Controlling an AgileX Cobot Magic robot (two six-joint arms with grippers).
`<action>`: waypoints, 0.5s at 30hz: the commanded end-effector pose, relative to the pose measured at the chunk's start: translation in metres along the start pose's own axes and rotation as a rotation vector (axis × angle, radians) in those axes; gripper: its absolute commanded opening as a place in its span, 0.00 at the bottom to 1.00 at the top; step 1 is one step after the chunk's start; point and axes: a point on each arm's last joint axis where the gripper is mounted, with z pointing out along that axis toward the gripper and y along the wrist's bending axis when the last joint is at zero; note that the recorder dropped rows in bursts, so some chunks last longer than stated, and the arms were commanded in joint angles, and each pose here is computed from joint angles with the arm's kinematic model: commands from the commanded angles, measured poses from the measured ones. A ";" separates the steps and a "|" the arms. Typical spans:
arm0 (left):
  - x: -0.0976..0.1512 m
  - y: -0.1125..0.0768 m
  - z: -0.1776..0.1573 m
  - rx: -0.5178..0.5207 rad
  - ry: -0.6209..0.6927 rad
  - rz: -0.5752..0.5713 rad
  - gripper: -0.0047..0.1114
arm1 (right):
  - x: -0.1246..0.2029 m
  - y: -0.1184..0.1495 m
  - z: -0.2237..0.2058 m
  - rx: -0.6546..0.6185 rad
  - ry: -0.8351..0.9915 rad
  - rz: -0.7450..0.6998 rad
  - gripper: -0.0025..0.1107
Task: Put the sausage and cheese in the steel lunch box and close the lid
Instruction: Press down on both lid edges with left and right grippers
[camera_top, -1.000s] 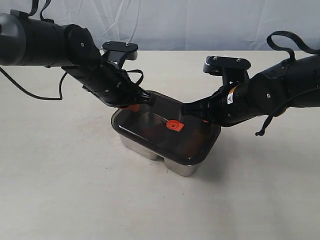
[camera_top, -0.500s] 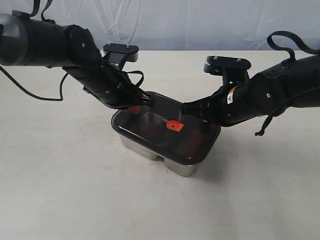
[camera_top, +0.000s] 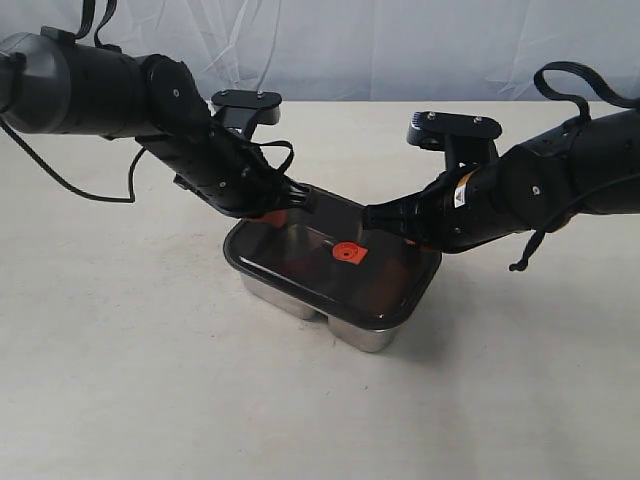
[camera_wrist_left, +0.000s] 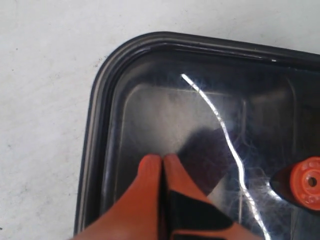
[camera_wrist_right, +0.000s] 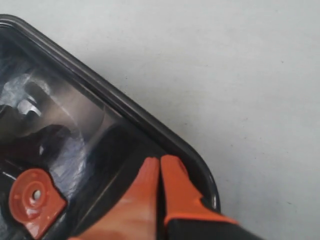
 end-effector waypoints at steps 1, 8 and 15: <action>0.019 0.004 0.019 -0.003 0.129 -0.003 0.04 | 0.011 -0.003 0.004 0.034 0.090 -0.003 0.02; 0.018 0.003 0.020 0.010 0.123 -0.024 0.04 | 0.022 0.013 0.002 0.019 0.137 -0.078 0.02; 0.015 0.001 0.014 0.013 0.094 0.023 0.04 | 0.019 0.017 -0.005 0.004 0.111 -0.088 0.02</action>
